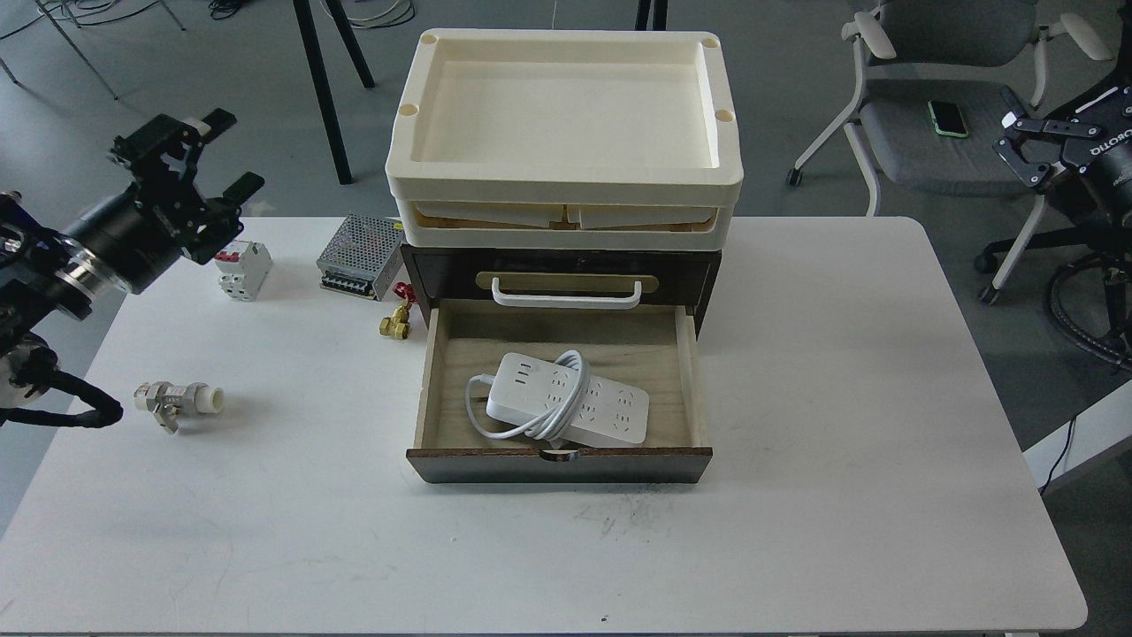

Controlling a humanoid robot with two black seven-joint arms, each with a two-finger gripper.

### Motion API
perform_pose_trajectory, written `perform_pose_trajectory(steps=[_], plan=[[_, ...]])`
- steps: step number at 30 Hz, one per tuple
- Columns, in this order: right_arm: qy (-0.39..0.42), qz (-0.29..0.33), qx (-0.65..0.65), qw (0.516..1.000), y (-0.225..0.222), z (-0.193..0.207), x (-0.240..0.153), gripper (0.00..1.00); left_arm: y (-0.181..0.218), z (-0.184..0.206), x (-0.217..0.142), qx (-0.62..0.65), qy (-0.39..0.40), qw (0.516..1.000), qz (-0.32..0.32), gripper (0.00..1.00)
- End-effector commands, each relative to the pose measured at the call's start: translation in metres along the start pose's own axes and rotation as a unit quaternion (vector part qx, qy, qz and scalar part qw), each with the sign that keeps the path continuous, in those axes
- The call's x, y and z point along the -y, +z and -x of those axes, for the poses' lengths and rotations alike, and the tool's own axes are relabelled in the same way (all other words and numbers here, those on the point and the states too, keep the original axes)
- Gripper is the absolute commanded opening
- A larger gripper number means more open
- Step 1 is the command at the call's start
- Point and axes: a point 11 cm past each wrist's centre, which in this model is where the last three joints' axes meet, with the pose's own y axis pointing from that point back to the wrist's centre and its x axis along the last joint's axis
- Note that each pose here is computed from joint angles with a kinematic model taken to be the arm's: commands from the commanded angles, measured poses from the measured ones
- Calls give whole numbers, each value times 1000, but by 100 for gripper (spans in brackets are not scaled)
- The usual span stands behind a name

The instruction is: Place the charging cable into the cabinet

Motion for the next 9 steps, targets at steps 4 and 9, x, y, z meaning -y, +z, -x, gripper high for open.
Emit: perform_pose_trajectory(steps=[4, 9], plan=[[-4, -29, 14, 999, -2, 3, 2, 100, 17, -18, 8, -76, 58, 993, 63, 88], [0, -29, 15, 999, -1, 0, -1, 100, 28, -21, 10, -92, 66, 990, 86, 88]])
